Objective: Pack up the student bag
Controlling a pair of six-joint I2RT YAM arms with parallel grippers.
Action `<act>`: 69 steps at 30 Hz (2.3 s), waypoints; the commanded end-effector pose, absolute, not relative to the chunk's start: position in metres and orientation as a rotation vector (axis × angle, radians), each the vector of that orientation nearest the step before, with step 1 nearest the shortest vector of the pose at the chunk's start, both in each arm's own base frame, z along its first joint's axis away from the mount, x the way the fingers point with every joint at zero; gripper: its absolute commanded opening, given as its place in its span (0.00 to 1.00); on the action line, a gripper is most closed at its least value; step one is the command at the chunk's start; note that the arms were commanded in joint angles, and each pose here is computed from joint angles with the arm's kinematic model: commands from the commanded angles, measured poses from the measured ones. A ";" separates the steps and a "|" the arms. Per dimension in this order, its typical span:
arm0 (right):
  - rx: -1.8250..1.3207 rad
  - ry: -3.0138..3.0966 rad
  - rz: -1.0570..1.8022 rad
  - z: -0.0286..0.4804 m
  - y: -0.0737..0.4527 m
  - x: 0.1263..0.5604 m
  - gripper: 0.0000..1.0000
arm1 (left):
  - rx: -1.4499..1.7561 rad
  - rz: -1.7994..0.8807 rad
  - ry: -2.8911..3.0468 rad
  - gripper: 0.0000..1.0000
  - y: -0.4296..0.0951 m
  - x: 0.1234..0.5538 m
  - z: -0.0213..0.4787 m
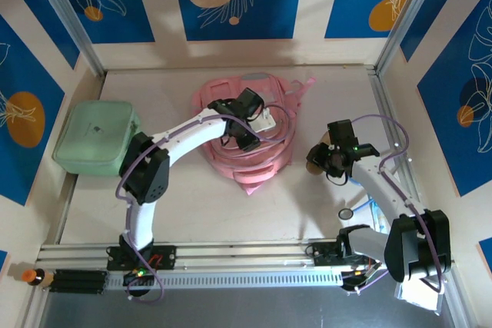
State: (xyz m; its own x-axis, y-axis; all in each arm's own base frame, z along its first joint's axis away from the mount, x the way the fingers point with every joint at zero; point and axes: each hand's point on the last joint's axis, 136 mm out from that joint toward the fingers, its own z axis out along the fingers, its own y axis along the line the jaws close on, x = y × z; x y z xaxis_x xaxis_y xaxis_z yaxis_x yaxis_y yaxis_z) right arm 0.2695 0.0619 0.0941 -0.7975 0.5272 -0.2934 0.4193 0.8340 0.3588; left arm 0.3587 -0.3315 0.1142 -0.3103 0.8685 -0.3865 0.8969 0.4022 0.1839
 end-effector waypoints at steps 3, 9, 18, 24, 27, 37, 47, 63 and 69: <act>0.705 2.592 0.474 0.103 0.067 0.274 0.43 | 1.453 0.080 2.267 0.24 -0.319 0.377 0.131; 0.604 2.531 0.622 0.117 0.084 0.281 0.44 | 1.313 0.052 2.194 0.00 -0.324 0.380 0.180; 0.378 2.378 1.025 0.163 0.139 0.289 0.45 | 0.975 -0.131 2.068 0.00 -0.333 0.386 0.271; 0.278 2.314 1.260 0.196 0.181 0.298 0.44 | 0.887 -0.269 2.014 0.00 -0.347 0.376 0.313; 0.227 2.315 1.302 0.204 0.203 0.303 0.44 | 0.884 -0.305 2.008 0.00 -0.355 0.370 0.321; 0.407 2.410 1.234 0.176 0.223 0.336 0.43 | 0.823 -0.345 2.029 0.00 -0.360 0.373 0.324; 0.507 2.399 1.228 0.160 0.255 0.380 0.41 | 0.807 -0.382 2.023 0.00 -0.364 0.373 0.327; 0.548 2.291 1.257 0.152 0.276 0.422 0.78 | 0.676 -0.453 1.979 0.00 -0.354 0.389 0.354; 0.674 2.365 1.133 0.127 0.256 0.403 0.74 | 0.673 -0.503 1.979 0.00 -0.358 0.386 0.351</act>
